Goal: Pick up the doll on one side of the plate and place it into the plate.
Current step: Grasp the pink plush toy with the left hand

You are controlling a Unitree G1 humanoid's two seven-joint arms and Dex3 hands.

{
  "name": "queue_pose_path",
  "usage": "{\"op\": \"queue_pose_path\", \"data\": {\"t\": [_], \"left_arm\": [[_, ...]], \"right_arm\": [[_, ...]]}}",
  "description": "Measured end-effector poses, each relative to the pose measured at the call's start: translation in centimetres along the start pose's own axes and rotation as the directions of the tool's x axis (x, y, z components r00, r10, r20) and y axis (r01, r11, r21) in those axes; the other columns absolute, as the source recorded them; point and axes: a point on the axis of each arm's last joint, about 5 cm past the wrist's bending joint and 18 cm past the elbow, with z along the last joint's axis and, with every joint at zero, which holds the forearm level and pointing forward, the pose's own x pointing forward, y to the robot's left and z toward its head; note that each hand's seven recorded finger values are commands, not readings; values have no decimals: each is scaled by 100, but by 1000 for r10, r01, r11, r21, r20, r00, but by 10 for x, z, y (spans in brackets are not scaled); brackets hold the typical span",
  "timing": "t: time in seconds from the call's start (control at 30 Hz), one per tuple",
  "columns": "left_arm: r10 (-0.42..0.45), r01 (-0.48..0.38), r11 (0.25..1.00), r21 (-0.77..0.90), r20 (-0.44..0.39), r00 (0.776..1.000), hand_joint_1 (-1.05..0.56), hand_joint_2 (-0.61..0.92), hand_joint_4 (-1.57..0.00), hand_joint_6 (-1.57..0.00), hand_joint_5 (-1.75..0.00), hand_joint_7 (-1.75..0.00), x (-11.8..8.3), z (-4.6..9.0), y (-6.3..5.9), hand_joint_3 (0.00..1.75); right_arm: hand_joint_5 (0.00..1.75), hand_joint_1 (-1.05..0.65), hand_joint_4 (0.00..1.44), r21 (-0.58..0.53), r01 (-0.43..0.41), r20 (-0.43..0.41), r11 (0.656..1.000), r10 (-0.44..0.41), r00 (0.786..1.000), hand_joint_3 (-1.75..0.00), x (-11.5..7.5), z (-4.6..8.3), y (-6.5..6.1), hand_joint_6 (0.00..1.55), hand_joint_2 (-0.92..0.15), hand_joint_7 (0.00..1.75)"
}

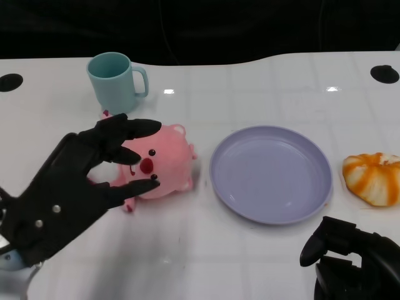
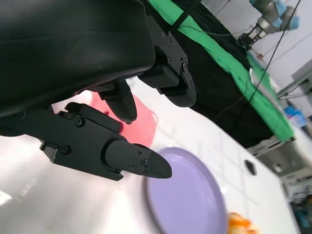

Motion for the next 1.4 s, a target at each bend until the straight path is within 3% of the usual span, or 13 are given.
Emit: {"op": "queue_pose_path", "data": {"t": [0.3,0.63,0.8,1.03,1.4], "left_arm": [[16,-2,915,403,-31,999,-55,91,-9,-35,-61,-5,15,10,7,2],[-43,123,715,688,-133,990,-62,87,0,-23,-37,0,28,22,11,0],[-65,195,648,736,-202,977,-66,84,0,-22,-30,0,35,25,10,0],[-62,249,615,748,-269,961,-67,85,0,-18,-29,0,50,23,7,0],[-79,354,619,701,-393,916,-62,83,-5,-17,-21,0,77,-1,-6,0]], "right_arm": [[175,-2,64,-2,5,-1,1000,-5,1000,-114,0,0,0,49,-70,159],[175,-2,65,-3,7,-1,1000,-7,1000,-114,0,0,0,49,-69,159],[175,-3,65,-3,6,-2,1000,-6,1000,-114,0,0,0,49,-69,160],[175,-4,66,-2,8,-4,1000,-8,1000,-114,-1,-1,1,50,-68,159],[175,-5,66,-2,9,-6,1000,-9,1000,-115,-2,-1,1,50,-67,159]]}}
